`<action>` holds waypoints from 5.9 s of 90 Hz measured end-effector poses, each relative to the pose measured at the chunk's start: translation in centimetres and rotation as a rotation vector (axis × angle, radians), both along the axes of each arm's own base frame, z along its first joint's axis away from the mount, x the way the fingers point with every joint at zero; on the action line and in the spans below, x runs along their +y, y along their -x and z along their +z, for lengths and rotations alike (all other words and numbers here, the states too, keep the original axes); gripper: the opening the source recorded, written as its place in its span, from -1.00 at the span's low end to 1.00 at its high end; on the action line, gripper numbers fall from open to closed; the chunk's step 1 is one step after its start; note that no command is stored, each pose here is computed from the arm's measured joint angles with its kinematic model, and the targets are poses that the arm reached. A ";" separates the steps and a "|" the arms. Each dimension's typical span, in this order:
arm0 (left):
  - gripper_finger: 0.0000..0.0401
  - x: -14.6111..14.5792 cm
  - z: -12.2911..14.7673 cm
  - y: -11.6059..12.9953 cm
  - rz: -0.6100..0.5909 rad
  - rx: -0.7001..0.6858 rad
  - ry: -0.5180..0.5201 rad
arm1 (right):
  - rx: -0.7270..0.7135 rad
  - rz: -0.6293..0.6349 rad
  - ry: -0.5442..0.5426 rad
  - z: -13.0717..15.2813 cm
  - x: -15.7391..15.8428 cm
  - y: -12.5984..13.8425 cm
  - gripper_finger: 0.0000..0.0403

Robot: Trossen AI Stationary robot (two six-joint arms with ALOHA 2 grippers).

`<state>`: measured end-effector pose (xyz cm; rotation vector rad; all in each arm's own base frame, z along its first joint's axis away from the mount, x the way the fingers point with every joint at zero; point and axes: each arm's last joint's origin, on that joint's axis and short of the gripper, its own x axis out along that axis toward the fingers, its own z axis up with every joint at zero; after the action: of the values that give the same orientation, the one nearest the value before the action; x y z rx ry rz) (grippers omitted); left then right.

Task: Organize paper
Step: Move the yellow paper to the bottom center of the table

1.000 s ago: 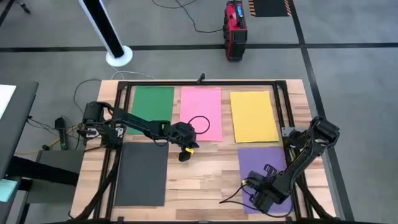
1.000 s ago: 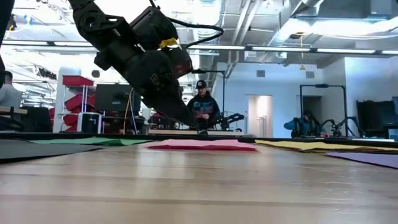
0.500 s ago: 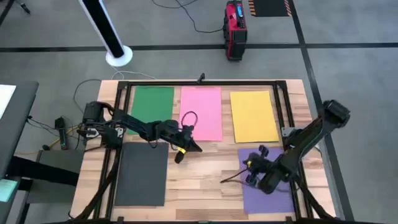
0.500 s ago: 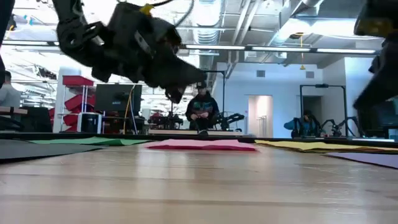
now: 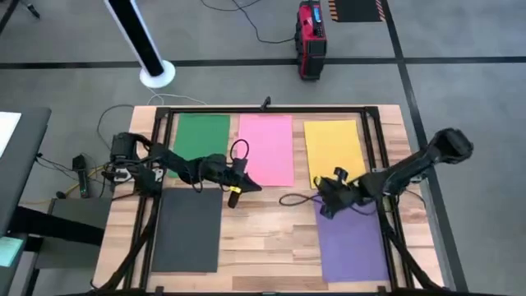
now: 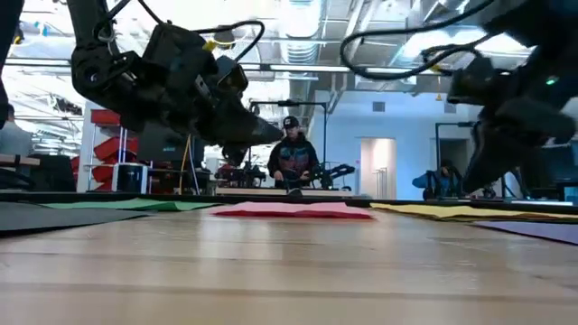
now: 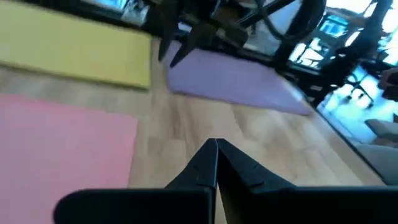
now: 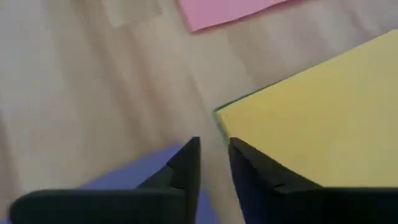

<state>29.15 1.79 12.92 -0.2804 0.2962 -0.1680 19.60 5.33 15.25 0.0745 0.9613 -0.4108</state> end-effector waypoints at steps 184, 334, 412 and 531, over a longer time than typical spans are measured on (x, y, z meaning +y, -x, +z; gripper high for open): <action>-1.00 0.0 -1.2 0.4 -0.014 0.119 -0.079 | 0.309 0.067 0.114 -2.5 -2.2 -3.5 -0.77; -1.00 2.5 1.2 0.0 0.137 -0.107 0.058 | 0.183 -0.014 0.019 -1.2 5.0 -10.5 -1.00; -1.00 1.8 -1.2 0.7 0.000 0.130 -0.016 | -0.044 -0.088 -0.310 -0.9 11.7 -11.2 -1.00; -1.00 -2.4 -3.8 -3.7 0.032 0.415 -0.643 | -0.052 -0.046 -0.356 -2.8 12.7 -13.2 -1.00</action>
<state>32.85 -0.59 9.13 0.3245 0.7351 0.0248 32.77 18.02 12.48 0.4295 0.9739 -0.2749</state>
